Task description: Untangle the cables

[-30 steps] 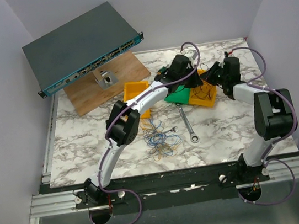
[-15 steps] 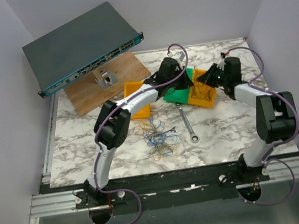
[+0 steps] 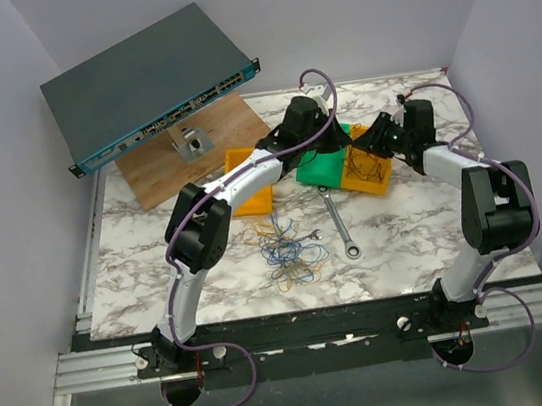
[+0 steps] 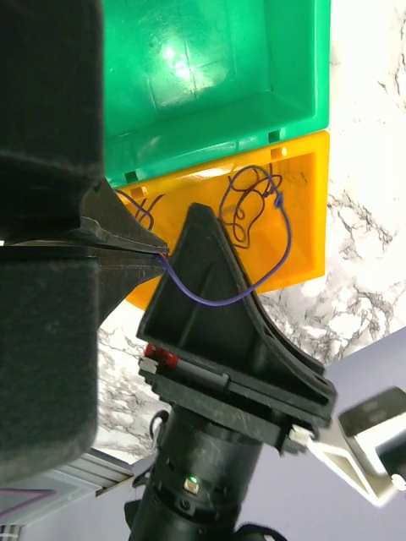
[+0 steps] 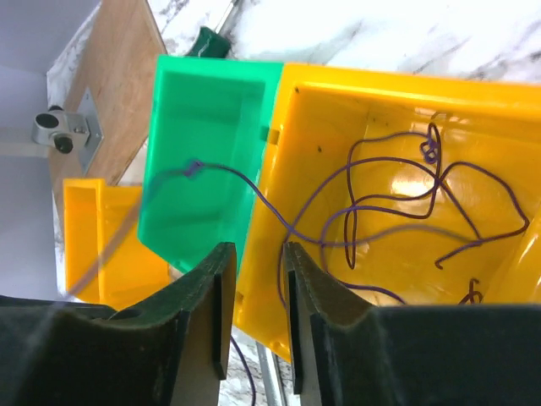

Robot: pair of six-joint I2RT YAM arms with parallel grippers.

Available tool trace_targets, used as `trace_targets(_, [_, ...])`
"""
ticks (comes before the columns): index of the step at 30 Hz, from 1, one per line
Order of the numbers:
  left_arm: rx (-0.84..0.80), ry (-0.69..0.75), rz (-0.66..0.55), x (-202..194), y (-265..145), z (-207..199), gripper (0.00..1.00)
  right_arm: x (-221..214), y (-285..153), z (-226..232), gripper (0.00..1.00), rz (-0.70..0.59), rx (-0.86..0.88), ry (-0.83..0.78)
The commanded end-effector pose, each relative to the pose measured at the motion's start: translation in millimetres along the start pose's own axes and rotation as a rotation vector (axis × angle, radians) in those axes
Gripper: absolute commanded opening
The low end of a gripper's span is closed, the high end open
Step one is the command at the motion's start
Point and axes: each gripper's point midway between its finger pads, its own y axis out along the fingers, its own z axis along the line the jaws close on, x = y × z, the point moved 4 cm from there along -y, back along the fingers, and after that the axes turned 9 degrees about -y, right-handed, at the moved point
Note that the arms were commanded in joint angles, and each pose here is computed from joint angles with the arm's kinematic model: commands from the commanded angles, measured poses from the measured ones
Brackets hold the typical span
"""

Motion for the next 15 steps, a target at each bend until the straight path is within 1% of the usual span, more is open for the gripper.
trace_targets(1, [-0.018, 0.021, 0.003, 3.8, 5.4, -8.0, 0.0, 26.7, -10.4, 9.4, 0.4, -0.042, -0.043, -0.05])
trace_targets(3, [-0.022, 0.028, -0.005, 6.4, 6.4, -10.8, 0.0, 31.7, -18.7, 9.2, 0.45, -0.061, -0.081, -0.065])
trace_targets(9, [-0.026, 0.029, 0.02, 1.8, 18.3, -14.7, 0.0, 44.0, -44.3, 0.8, 0.5, -0.159, -0.227, -0.097])
trace_targets(12, [-0.035, 0.026, 0.044, -7.0, 30.8, -17.0, 0.0, 50.7, -51.3, 2.1, 0.57, -0.194, -0.25, -0.106])
trace_targets(15, [0.0, 0.01, 0.069, -16.0, 42.9, -10.2, 0.0, 57.0, -59.2, 1.6, 0.61, -0.232, -0.286, -0.098])
